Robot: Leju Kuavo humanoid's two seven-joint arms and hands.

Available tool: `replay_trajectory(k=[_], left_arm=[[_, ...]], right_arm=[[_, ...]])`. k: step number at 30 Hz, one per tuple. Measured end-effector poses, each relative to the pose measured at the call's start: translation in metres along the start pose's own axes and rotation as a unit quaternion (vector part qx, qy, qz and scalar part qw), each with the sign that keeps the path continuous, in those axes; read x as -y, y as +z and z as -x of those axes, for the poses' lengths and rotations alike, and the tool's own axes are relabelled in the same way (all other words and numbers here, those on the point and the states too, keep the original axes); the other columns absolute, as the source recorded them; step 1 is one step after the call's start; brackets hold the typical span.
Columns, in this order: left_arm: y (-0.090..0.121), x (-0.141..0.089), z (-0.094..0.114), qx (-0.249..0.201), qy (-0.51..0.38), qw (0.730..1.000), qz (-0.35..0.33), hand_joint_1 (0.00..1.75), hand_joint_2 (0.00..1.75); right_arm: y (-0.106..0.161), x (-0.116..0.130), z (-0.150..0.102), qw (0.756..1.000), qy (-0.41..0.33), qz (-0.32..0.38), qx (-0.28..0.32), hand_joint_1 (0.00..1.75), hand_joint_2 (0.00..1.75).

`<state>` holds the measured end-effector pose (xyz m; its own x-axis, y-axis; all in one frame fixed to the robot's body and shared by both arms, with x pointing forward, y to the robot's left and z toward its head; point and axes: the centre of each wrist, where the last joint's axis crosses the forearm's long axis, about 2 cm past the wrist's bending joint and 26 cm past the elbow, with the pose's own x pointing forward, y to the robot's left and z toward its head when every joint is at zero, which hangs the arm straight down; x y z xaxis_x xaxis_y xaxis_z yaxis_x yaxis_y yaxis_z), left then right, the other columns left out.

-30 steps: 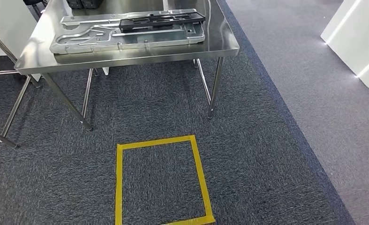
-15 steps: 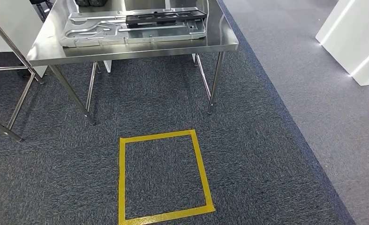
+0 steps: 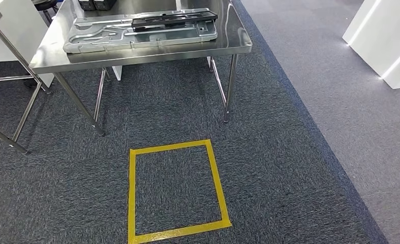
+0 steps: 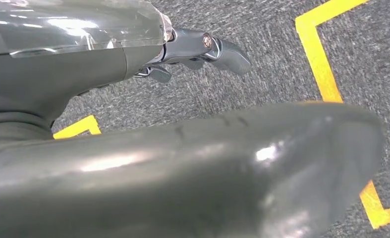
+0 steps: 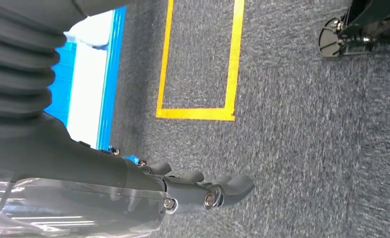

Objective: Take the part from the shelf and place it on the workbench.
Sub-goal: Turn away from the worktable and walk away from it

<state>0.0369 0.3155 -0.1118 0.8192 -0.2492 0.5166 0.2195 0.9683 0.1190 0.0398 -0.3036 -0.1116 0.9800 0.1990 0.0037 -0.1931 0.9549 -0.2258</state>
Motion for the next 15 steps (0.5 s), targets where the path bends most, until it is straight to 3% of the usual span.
replay_trajectory(k=[4, 5, 9, 15], left_arm=[[0.0000, 0.0000, 0.0000, 0.000, 0.000, 1.000, 0.000, 0.00, 1.75], [-0.0001, 0.0000, -0.0001, -0.002, 0.000, 1.000, 0.000, 0.00, 1.75], [-0.0001, -0.0001, -0.0002, -0.009, 0.000, 1.000, 0.000, 0.00, 1.75], [0.0013, 0.0016, 0.0025, -0.024, 0.020, 0.999, -0.006, 0.00, 1.75]], right_arm=[[0.0000, 0.0001, 0.0001, 1.000, -0.001, 0.000, 0.000, 0.00, 0.00], [0.0000, 0.0001, 0.0001, 1.000, -0.001, -0.001, 0.000, 0.00, 0.00], [0.0000, 0.0000, 0.0001, 1.000, -0.002, -0.002, -0.001, 0.00, 1.75], [-0.0001, -0.0007, 0.0020, 1.000, -0.017, -0.005, -0.001, 0.00, 1.75]])
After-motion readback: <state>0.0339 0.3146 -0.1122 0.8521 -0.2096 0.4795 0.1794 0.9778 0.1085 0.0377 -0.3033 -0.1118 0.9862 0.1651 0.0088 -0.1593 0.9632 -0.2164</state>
